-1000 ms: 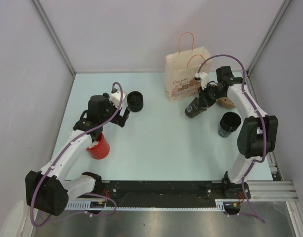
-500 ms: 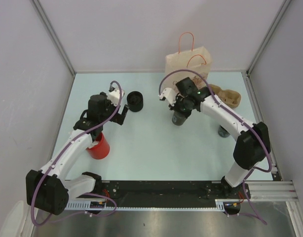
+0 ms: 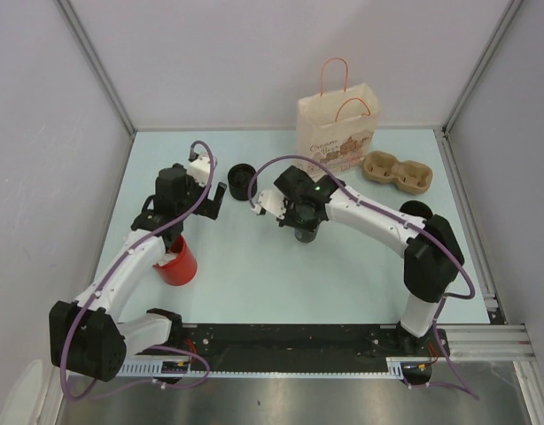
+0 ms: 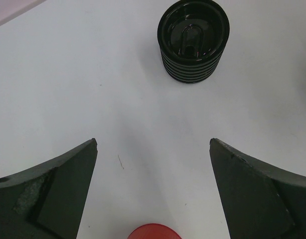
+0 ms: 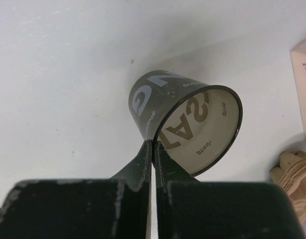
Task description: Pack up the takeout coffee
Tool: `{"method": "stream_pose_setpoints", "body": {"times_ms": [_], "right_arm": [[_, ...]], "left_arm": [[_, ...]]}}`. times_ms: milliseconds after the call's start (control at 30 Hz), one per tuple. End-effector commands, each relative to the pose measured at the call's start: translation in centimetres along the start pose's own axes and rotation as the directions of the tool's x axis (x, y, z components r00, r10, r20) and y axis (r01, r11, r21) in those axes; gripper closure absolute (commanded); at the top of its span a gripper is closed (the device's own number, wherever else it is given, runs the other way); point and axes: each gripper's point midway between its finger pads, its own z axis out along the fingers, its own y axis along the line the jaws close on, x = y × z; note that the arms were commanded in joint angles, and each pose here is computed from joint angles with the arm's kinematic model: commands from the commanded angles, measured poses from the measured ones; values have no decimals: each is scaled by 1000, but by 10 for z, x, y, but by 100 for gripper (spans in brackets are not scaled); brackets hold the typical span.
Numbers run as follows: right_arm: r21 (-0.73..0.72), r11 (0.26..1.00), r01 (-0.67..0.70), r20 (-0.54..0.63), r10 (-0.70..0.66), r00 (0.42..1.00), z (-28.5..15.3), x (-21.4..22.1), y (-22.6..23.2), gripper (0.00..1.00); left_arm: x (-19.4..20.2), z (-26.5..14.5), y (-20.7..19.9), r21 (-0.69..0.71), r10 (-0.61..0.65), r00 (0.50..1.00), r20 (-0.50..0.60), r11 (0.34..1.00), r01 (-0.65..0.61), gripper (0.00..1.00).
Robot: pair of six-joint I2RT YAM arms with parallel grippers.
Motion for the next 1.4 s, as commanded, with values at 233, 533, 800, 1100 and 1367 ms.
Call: {"method": "stream_pose_setpoints", "body": {"times_ms": [233,533,800,1100,1367], "right_arm": [[32,996,83,-14,-82,997,7,-25,19,100],[45,995,92,-20,-91,996,10,-26,30,100],[38,996,82,24,-83,996,-2,-33,35,100],[13,996,87,35,-88,996,-2,-37,46,100],[-3,995,104,29,-104,994,-2,-37,54,79]], "left_arm": [[-12,2,8,-28,-35,999,41,999,37,1],[-11,2,8,-29,-36,999,39,999,37,1],[-9,4,8,-27,-35,999,32,999,36,1],[-8,5,8,-26,-35,999,27,999,36,1],[-7,6,7,-24,-32,999,25,999,33,1]]}}
